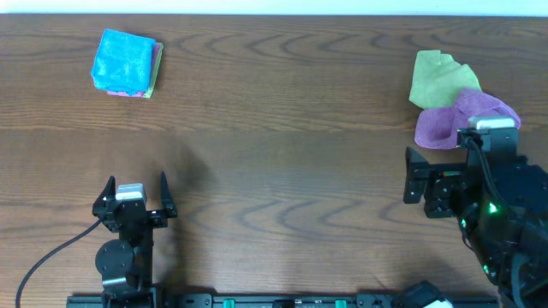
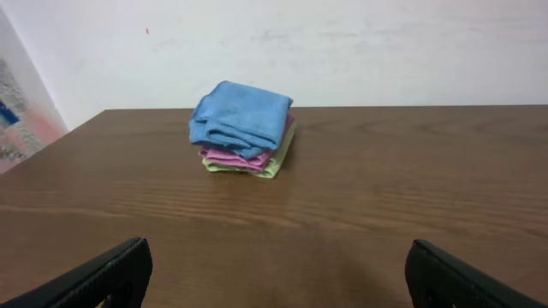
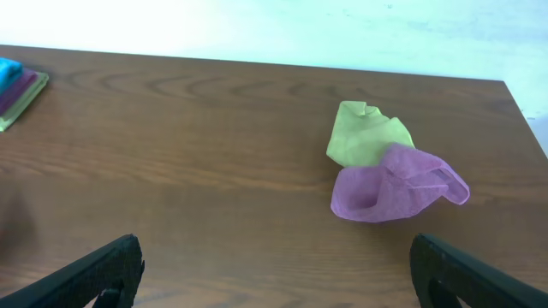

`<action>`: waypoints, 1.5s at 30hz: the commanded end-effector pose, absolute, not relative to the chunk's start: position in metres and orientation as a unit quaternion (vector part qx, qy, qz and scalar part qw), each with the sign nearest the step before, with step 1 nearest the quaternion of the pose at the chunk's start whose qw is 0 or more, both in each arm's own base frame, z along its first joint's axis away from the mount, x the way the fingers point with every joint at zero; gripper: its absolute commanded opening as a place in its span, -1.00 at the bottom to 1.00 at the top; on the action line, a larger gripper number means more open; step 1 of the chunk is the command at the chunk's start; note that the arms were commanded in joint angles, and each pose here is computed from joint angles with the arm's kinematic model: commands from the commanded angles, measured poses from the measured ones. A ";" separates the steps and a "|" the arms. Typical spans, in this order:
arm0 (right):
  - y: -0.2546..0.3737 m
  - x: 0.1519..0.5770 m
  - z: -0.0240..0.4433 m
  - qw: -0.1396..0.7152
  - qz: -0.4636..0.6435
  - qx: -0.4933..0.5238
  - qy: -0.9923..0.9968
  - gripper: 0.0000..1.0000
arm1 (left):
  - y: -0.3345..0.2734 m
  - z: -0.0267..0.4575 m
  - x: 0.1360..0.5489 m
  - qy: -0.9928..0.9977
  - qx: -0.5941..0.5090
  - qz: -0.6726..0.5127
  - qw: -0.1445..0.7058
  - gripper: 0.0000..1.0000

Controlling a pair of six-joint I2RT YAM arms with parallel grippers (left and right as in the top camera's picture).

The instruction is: Fold the cloth

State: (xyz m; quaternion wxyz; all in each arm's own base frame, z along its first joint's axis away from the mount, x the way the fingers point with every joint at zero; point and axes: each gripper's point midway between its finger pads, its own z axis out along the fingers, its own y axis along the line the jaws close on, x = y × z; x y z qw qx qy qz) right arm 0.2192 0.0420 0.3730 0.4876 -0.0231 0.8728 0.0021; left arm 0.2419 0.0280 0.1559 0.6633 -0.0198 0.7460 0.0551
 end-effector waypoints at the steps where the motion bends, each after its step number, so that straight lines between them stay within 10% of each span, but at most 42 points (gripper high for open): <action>1: 0.040 0.218 0.377 0.493 0.000 -0.022 0.870 0.99 | 0.036 0.135 0.241 0.761 -0.043 0.067 0.644 0.91; 45: 0.015 0.221 0.352 0.543 -0.058 -0.094 0.833 0.98 | 0.036 0.133 0.241 0.763 -0.050 0.061 0.641 0.91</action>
